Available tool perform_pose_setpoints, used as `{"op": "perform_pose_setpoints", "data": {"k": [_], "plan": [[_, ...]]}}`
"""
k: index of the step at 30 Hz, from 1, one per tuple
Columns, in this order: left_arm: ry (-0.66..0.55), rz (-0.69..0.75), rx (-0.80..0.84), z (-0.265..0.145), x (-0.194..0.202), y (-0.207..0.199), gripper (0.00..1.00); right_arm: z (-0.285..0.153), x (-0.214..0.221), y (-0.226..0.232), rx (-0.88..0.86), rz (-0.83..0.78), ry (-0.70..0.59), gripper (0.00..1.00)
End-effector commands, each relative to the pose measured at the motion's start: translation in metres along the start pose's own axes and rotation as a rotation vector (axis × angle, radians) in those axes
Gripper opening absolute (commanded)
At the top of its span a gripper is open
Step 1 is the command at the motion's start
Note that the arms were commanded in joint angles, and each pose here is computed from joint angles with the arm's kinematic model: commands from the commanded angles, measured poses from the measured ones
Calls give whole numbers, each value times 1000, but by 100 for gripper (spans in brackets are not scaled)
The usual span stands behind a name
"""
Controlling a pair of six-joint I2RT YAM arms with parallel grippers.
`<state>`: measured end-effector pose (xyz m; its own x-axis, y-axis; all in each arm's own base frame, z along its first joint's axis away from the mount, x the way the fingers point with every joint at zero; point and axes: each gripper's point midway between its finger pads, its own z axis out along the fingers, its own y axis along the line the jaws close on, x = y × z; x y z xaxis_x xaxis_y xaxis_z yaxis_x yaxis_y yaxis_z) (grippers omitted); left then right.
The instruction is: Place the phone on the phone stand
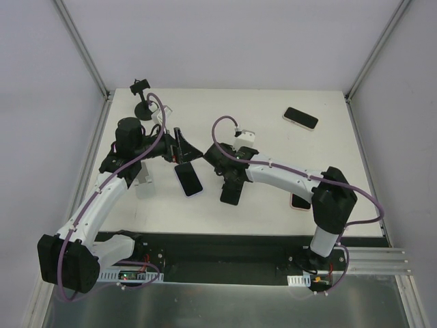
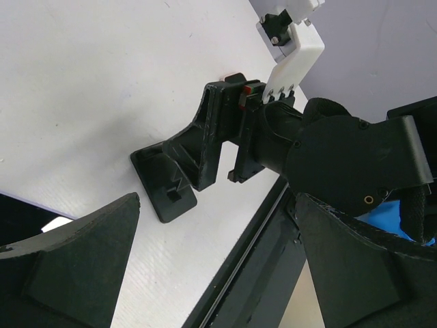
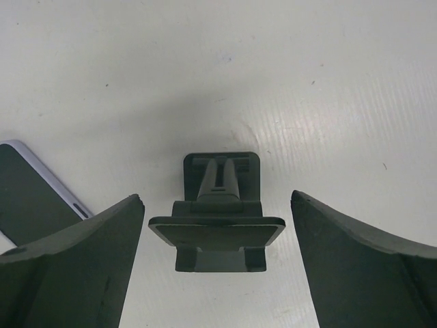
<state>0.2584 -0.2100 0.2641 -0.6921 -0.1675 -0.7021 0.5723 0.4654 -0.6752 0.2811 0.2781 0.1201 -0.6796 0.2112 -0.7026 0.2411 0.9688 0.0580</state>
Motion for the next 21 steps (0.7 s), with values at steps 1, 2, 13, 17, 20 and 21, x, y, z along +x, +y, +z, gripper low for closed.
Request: {"op": "perform_pose_setpoints", "data": {"k": [1, 2, 13, 17, 20, 21], "plan": [[-10, 32, 46, 0, -4, -11, 95, -5, -5, -3, 25, -58, -45, 89], [-10, 31, 45, 0, -4, -10, 95, -4, -3, -2, 17, -76, -42, 87], [-6, 25, 40, 1, -3, -7, 96, -1, 8, 1, -74, -213, -41, 60], [-5, 26, 41, 1, -3, -8, 95, 0, 12, -2, -87, -238, -27, 42], [-5, 26, 37, 2, -3, -6, 96, 1, 14, -2, -107, -270, -21, 22], [-4, 27, 37, 2, -2, -6, 96, 1, 14, -3, -116, -299, -25, 16]]}}
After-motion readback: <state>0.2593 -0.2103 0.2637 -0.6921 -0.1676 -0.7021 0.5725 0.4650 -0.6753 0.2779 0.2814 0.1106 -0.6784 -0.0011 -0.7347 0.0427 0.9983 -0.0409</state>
